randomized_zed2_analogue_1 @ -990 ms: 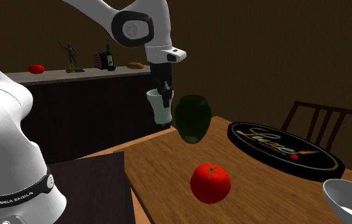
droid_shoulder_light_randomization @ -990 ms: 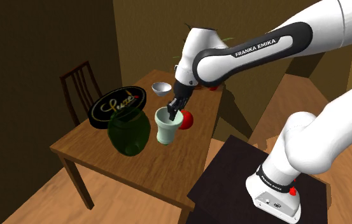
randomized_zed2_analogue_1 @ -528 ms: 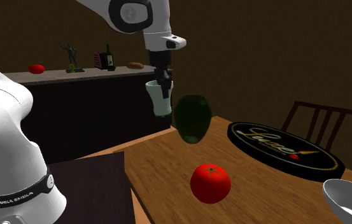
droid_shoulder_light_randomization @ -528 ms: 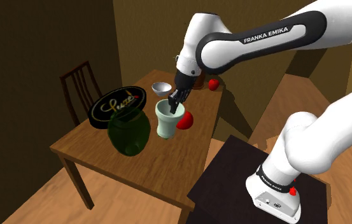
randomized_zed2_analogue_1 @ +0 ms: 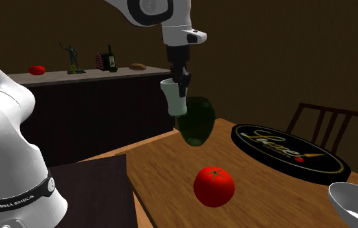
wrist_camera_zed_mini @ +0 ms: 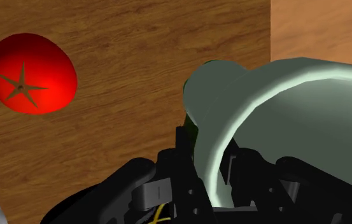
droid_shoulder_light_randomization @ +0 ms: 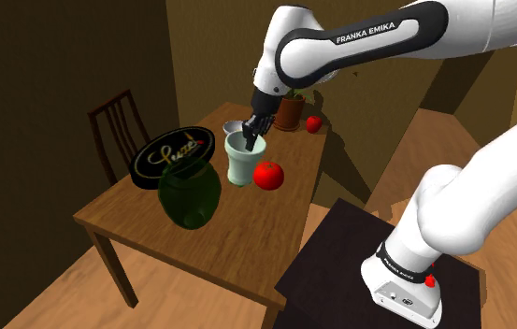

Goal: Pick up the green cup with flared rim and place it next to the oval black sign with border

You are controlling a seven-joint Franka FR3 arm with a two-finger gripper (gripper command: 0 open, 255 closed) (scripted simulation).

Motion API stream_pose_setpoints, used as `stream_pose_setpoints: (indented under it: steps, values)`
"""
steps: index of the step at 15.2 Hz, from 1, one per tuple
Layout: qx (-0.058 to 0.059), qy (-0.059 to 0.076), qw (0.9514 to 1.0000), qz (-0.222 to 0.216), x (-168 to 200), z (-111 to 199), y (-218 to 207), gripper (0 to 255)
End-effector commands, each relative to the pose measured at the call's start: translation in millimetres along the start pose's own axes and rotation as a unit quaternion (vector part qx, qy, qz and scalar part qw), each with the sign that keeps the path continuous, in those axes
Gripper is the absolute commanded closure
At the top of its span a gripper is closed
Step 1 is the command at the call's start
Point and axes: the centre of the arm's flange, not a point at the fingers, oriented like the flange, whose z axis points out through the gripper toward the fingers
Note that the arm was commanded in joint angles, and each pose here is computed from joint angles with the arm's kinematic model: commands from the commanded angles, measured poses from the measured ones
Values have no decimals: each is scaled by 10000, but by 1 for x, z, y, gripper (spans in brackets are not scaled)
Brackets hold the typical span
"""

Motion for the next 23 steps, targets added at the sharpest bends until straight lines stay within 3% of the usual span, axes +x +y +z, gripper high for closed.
stream_pose_setpoints:
  steps: [1, 15, 23]
  values:
    - [-1, 3, 10000, -4, 17, -1, 18, 255]
    - [-1, 3, 10000, -4, 164, -1, 147, 255]
    - [-1, 3, 10000, -4, 159, 40, 153, 255]
